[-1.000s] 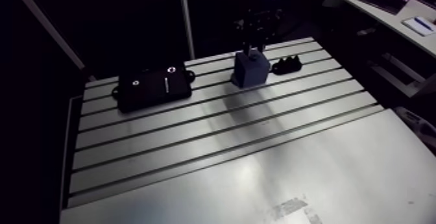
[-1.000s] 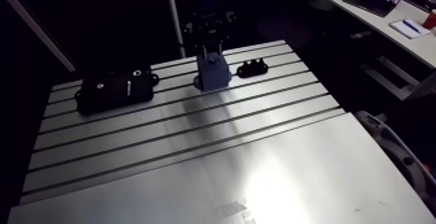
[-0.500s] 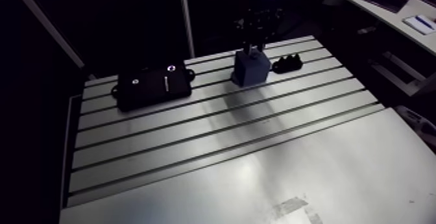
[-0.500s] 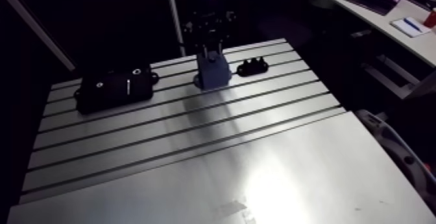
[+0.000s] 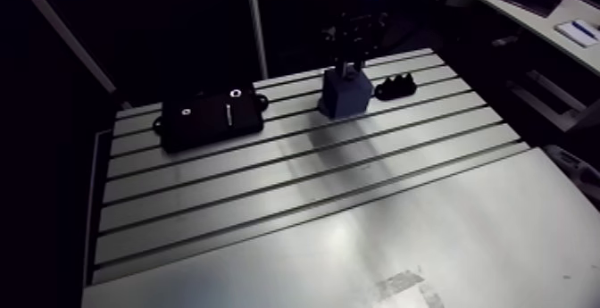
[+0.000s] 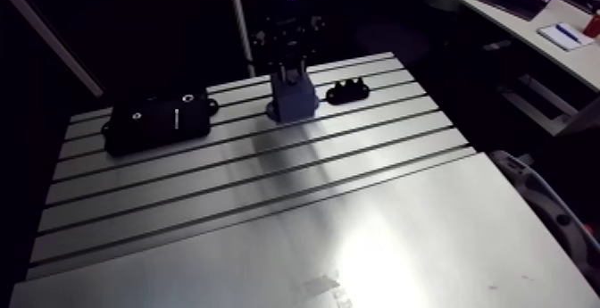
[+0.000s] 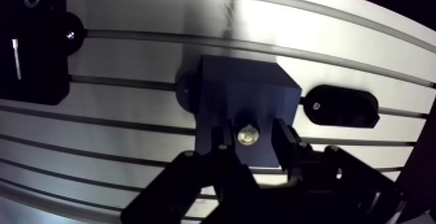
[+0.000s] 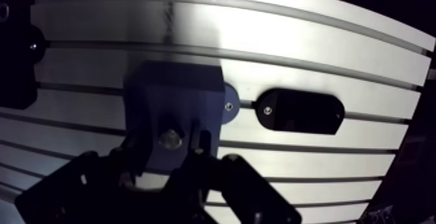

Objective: Pick up the M10 bolt and insert it into the hex recess until seated.

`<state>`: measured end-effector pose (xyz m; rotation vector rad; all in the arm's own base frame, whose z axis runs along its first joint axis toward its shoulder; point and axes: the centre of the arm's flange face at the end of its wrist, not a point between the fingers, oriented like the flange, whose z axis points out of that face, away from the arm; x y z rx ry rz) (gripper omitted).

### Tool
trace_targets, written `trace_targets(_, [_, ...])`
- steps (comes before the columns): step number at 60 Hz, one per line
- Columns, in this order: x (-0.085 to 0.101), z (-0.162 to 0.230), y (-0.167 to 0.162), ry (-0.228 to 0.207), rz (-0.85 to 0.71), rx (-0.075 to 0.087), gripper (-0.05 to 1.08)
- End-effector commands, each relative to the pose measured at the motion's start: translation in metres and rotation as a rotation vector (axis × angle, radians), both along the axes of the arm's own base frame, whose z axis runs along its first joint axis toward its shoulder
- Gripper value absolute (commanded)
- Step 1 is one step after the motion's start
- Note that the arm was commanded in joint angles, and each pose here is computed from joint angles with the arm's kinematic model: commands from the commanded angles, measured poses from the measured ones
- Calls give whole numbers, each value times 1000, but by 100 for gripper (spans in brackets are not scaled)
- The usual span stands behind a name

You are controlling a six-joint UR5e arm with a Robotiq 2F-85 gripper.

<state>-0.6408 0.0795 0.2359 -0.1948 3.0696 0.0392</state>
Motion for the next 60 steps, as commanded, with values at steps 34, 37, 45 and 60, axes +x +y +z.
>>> trace_targets(34, [2, -2, -2, -5, 1, -2, 57])
trace_targets(37, [2, -2, -2, -5, 2, -2, 57])
trace_targets(45, [2, -2, -2, -5, 1, -2, 57])
trace_targets(60, [2, -2, -2, -5, 1, -2, 60])
